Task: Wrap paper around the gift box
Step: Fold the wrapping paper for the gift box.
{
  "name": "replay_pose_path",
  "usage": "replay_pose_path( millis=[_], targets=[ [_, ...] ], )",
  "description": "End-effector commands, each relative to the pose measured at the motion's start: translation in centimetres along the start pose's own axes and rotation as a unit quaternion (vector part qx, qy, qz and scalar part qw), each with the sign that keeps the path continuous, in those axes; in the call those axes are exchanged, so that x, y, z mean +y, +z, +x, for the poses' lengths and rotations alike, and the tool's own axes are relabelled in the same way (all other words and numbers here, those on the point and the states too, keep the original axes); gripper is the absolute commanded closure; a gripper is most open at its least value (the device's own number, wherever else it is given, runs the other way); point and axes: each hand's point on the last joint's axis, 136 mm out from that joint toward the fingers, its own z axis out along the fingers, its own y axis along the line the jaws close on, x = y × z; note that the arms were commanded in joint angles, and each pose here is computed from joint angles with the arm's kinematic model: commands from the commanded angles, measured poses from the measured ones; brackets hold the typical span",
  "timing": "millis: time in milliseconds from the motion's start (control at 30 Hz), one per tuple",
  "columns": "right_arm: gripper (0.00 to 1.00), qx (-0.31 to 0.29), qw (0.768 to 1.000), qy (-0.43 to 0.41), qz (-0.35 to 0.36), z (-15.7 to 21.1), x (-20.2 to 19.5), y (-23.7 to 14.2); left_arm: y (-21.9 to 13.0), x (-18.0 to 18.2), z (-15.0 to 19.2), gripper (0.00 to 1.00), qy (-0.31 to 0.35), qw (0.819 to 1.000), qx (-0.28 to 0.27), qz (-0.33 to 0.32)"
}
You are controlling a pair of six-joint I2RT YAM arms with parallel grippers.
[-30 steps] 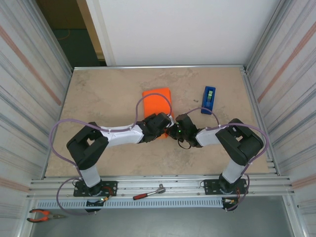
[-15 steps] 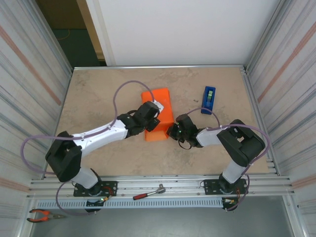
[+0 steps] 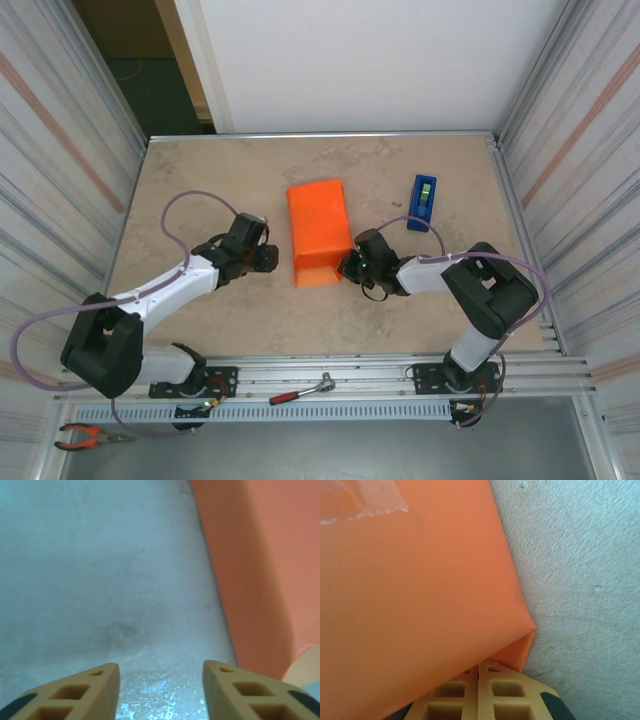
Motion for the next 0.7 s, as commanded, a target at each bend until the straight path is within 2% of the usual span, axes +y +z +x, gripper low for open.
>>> replay_pose_path(
  millis=[0,100,333,467,667],
  targets=[
    [1.0,0.03,0.999,-0.016,0.032,1.6,-1.4,0.2,1.1,-1.6,1.3,0.58,-0.024,0.998,0.023,0.053],
    [1.0,0.032,0.999,-0.014,0.035,1.9,-1.6,0.5,2.0,-1.9,2.3,0.64,-0.034,0.997,0.033,0.066],
    [1.0,0.033,0.999,-0.011,0.035,2.4,-1.8,0.8,3.5,-2.9,4.2,0.7,-0.032,0.993,0.062,0.093],
    [1.0,0.037,0.999,-0.01,0.034,2.6,-1.9,0.8,2.7,-2.5,3.6,0.65,-0.039,0.995,0.038,0.083],
    [1.0,0.04,0.998,-0.011,0.037,2.7,-1.9,0.8,-0.7,-1.8,2.0,0.52,-0.042,0.997,0.005,0.071]
  ],
)
